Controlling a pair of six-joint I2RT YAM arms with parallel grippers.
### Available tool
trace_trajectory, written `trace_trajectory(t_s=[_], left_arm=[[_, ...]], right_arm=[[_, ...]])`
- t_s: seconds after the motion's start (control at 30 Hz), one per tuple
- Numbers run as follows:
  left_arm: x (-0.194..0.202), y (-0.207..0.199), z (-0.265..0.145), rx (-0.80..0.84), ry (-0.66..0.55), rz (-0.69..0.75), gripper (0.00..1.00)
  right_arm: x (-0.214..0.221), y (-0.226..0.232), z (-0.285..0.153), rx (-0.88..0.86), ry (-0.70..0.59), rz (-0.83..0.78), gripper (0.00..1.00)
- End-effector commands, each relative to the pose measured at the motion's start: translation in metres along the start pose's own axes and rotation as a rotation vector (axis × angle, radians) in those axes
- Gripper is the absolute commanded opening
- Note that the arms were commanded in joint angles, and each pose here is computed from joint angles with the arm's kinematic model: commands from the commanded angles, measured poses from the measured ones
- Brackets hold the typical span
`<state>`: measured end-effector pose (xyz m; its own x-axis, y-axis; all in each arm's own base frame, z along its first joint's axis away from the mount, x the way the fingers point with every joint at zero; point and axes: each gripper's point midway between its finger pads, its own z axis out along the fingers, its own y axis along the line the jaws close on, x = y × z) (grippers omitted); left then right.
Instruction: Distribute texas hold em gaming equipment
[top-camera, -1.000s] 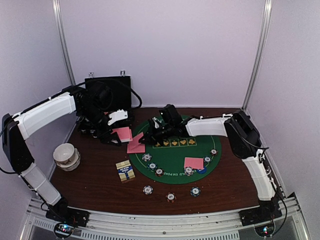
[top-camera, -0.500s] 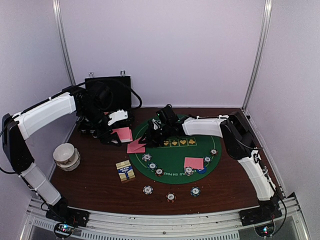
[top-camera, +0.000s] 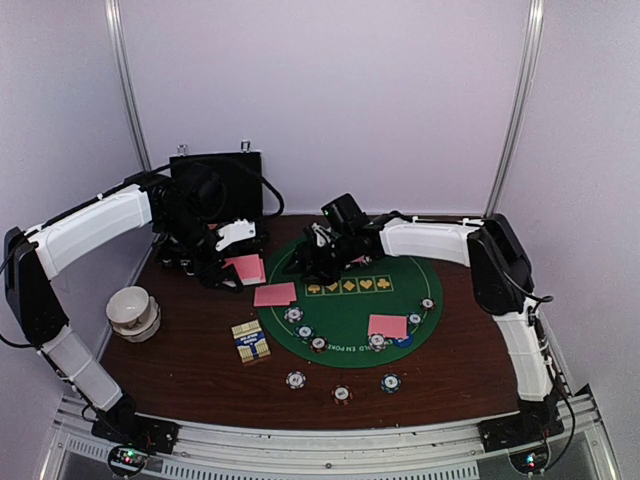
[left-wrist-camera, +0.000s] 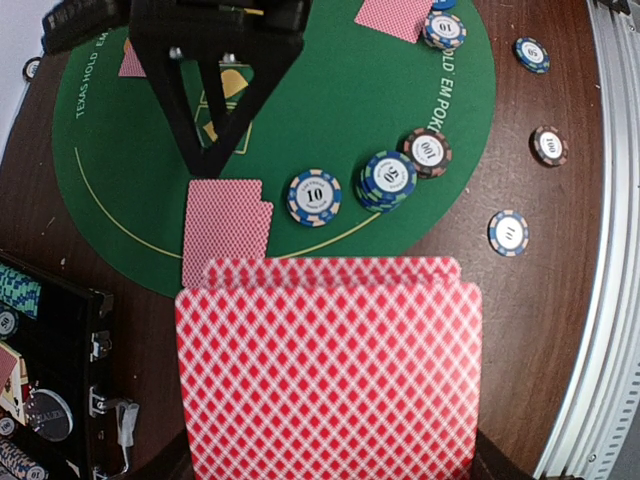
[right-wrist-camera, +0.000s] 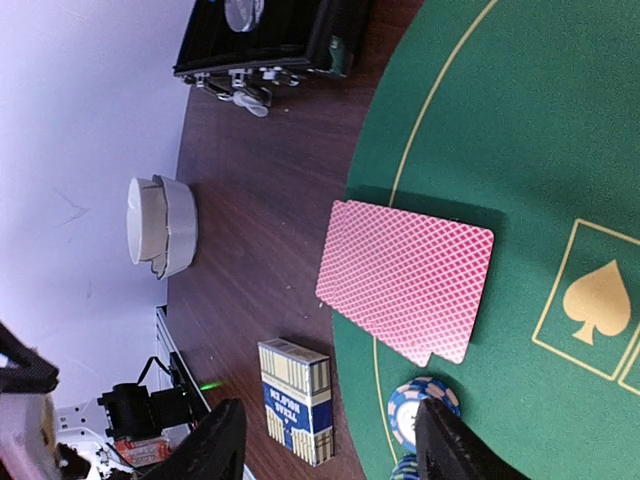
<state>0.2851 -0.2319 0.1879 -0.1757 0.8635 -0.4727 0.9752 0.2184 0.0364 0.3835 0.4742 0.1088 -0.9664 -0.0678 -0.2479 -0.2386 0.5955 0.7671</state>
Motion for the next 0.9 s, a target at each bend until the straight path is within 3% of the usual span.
trace_trajectory(t_s=[0.0, 0.43, 0.87], left_arm=[[-0.008, 0.001, -0.008, -0.012, -0.046, 0.019, 0.00], [-0.011, 0.003, -0.008, -0.011, -0.048, 0.013, 0.00], [-0.019, 0.004, -0.012, -0.005, -0.077, -0.002, 0.00]], right_arm=[[-0.003, 0.017, -0.037, 0.015, -0.047, -0.065, 0.63], [0.020, 0.098, -0.091, -0.333, -0.152, -0.062, 0.72], [0.048, 0.145, -0.068, -0.472, -0.063, -0.071, 0.78]])
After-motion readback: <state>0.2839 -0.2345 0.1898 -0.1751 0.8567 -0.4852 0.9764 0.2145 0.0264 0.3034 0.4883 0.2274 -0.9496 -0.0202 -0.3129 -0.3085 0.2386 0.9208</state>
